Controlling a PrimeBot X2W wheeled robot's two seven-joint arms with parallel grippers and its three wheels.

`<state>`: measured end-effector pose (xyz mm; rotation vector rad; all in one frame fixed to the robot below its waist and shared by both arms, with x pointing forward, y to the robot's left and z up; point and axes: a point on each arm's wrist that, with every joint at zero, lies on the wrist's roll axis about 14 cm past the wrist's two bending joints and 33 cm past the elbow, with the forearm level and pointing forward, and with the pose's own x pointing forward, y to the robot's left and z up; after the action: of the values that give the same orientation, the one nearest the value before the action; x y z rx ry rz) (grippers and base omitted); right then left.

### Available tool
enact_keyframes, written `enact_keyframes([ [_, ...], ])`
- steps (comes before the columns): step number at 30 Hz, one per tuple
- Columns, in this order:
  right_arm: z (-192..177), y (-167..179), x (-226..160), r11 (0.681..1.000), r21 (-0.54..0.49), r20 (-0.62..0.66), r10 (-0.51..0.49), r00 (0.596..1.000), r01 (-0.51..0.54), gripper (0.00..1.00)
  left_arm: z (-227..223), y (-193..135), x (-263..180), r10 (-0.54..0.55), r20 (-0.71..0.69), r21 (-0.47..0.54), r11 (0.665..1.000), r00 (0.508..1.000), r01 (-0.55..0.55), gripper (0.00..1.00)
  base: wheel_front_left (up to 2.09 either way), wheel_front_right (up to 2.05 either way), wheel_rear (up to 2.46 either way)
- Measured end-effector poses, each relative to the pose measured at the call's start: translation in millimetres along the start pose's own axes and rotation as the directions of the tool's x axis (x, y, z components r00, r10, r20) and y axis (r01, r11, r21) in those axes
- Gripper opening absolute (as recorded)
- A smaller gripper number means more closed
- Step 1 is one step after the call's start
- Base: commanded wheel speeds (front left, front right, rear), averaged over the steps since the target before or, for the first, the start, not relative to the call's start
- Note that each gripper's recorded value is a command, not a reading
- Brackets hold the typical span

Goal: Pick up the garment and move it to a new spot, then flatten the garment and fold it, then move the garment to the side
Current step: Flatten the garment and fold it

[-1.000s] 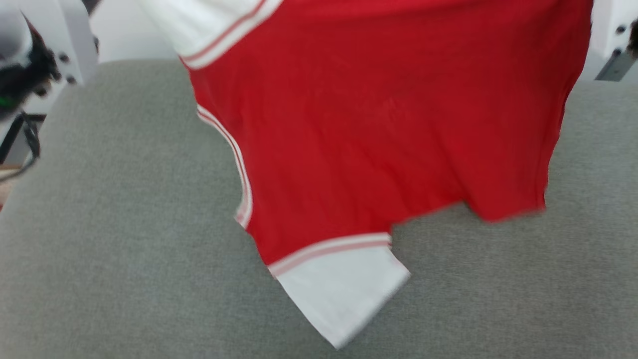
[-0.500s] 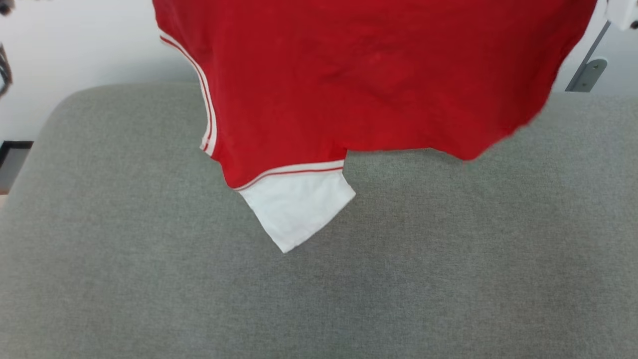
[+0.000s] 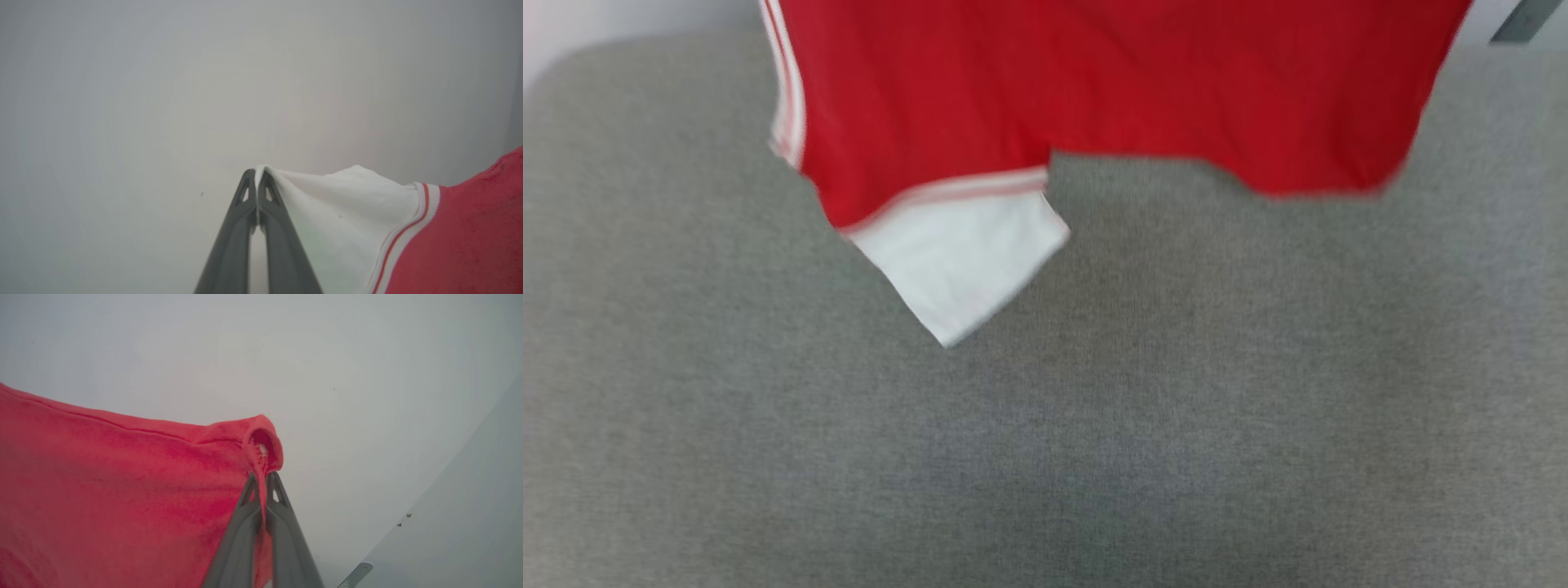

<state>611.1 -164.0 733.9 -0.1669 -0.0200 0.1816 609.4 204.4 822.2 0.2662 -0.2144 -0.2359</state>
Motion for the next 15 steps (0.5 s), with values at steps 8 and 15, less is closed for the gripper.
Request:
enact_keyframes([
  [8,-20.2,-2.1,51.1,0.996,-0.078,0.169,-0.039,0.985,0.052,0.0,-2.4,4.1,53.5,0.032,0.174,0.058,0.997,0.984,-0.042,0.0,0.0,0.0,0.0],
  [15,-52.4,-2.3,82.2,0.981,-0.175,0.259,-0.032,0.965,0.08,0.0,-14.5,-2.4,79.9,0.028,0.312,0.068,0.996,0.95,-0.052,0.0,0.0,0.0,0.0],
])
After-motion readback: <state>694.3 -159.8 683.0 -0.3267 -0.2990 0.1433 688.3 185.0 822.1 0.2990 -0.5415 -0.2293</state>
